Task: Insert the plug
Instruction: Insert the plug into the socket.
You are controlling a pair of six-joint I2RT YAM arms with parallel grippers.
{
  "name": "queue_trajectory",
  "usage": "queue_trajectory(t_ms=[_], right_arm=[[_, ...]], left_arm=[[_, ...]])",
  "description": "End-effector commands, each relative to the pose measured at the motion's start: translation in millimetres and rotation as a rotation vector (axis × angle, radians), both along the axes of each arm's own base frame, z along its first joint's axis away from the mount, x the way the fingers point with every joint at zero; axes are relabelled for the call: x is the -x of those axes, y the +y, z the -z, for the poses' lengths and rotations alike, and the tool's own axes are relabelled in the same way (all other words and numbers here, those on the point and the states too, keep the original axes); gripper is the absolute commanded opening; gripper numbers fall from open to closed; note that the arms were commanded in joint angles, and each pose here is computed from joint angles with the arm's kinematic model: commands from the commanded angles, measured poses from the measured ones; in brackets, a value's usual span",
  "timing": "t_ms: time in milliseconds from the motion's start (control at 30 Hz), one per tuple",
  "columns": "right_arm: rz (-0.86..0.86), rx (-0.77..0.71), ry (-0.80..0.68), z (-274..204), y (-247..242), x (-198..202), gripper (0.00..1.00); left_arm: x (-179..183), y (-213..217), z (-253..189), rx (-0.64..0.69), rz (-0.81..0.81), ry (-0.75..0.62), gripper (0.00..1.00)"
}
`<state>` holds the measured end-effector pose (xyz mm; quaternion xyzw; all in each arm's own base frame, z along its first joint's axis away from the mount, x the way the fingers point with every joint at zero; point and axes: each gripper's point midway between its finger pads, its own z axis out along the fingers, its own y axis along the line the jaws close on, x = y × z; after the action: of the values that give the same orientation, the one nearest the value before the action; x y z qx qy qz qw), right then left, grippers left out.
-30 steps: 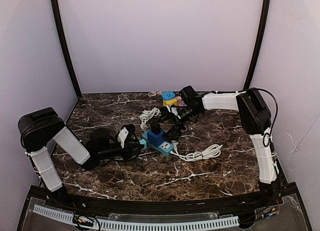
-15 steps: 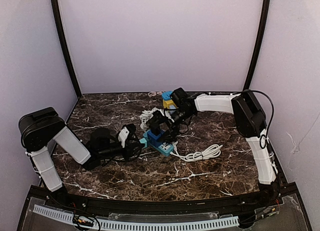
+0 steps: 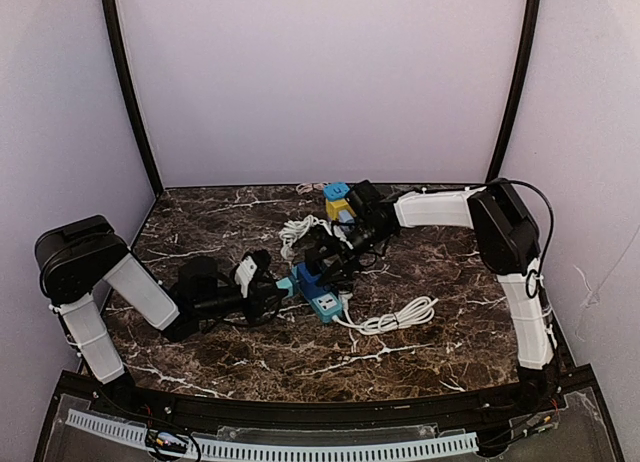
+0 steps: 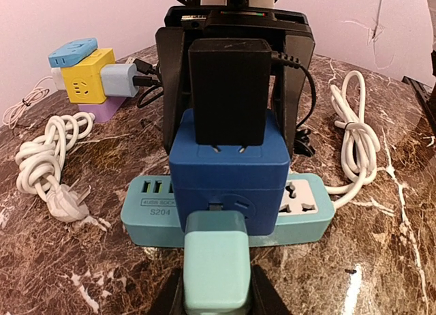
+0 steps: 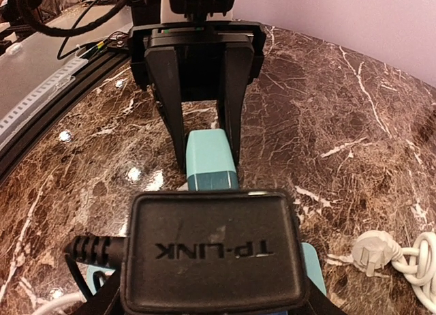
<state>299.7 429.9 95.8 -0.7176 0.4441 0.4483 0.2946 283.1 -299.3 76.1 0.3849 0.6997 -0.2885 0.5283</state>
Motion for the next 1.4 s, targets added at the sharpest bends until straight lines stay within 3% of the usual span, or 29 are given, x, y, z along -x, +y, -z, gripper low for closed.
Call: queue_trajectory(t_ms=[0, 300, 533, 967, 1133, 1367], right_arm=[[0.062, 0.043, 0.080, 0.7, -8.4, 19.5, 0.53], [0.097, 0.043, 0.066, 3.4, -11.1, 19.9, 0.47], [0.154, 0.064, 0.080, 4.8, -7.0, 8.8, 0.41], [0.159, 0.040, 0.069, 5.5, -7.7, 18.2, 0.39], [0.152, 0.039, 0.072, 6.4, -5.6, 19.8, 0.39], [0.105, 0.033, 0.099, 10.7, 4.1, 35.6, 0.35]], left_arm=[[6.1, -0.2, -13.8, 0.016, 0.064, -0.059, 0.01], [5.8, -4.7, -19.7, 0.030, 0.167, -0.130, 0.01], [15.6, -13.5, -13.5, 0.065, 0.216, -0.051, 0.01], [-9.4, -12.7, -4.3, 0.003, 0.111, -0.078, 0.01], [-3.9, -15.5, -1.8, -0.028, 0.163, -0.137, 0.01], [-7.0, -28.4, -5.8, 0.029, 0.191, -0.103, 0.01]])
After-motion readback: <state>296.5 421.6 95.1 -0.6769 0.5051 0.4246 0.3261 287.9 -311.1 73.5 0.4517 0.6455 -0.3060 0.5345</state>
